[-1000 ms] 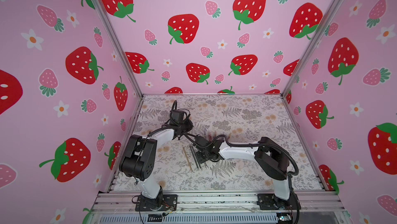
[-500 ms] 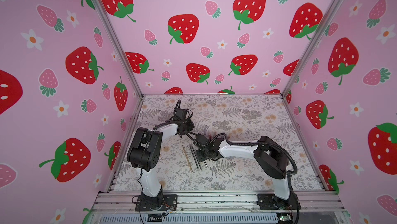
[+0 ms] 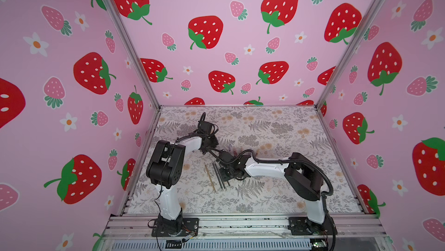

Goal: Remove the protective cover of the pencils
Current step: Place the pencil at the center of the board, then place the protective sleeve at the center of the board.

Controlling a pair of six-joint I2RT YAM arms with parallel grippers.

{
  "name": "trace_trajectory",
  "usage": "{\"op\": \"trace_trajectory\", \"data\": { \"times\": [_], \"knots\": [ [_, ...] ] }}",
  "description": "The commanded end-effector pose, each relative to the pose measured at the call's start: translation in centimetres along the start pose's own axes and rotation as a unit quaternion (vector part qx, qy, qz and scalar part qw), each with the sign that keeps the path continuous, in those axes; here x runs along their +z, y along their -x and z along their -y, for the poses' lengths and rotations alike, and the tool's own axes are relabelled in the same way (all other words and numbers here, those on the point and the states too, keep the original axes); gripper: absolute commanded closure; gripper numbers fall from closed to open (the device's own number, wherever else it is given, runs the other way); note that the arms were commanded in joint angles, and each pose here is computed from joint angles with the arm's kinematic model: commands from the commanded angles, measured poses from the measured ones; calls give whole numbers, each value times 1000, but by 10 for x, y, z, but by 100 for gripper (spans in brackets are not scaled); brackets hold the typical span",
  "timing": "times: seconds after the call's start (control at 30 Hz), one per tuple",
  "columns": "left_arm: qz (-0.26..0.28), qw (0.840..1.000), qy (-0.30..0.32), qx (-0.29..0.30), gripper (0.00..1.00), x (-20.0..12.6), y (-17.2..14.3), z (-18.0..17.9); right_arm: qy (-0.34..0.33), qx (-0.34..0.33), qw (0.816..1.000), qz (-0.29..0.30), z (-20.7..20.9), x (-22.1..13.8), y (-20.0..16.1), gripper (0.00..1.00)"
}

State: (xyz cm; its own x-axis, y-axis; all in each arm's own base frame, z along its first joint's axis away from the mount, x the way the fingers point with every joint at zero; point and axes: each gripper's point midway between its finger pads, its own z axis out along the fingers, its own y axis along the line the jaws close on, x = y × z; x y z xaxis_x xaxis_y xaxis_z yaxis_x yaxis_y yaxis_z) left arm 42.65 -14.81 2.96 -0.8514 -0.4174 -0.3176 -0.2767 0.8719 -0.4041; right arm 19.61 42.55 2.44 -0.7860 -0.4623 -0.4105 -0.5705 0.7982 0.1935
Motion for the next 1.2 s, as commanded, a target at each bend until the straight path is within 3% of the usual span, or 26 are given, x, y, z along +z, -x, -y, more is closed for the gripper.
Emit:
{"op": "trace_trajectory", "data": {
  "times": [0.0,0.43,0.67,1.17],
  "knots": [
    [2,999,31,15,99,0,4,-3,-11,2,1000,-7,5,1,-3,73],
    [-9,997,72,35,96,4,1,-7,-3,-14,999,38,-1,-30,20,62],
    [-10,993,110,46,96,2,0,-13,-41,-4,997,70,19,-52,29,62],
    [-16,989,130,69,82,0,-6,-9,-85,31,996,16,54,-25,21,67]
  ]
}}
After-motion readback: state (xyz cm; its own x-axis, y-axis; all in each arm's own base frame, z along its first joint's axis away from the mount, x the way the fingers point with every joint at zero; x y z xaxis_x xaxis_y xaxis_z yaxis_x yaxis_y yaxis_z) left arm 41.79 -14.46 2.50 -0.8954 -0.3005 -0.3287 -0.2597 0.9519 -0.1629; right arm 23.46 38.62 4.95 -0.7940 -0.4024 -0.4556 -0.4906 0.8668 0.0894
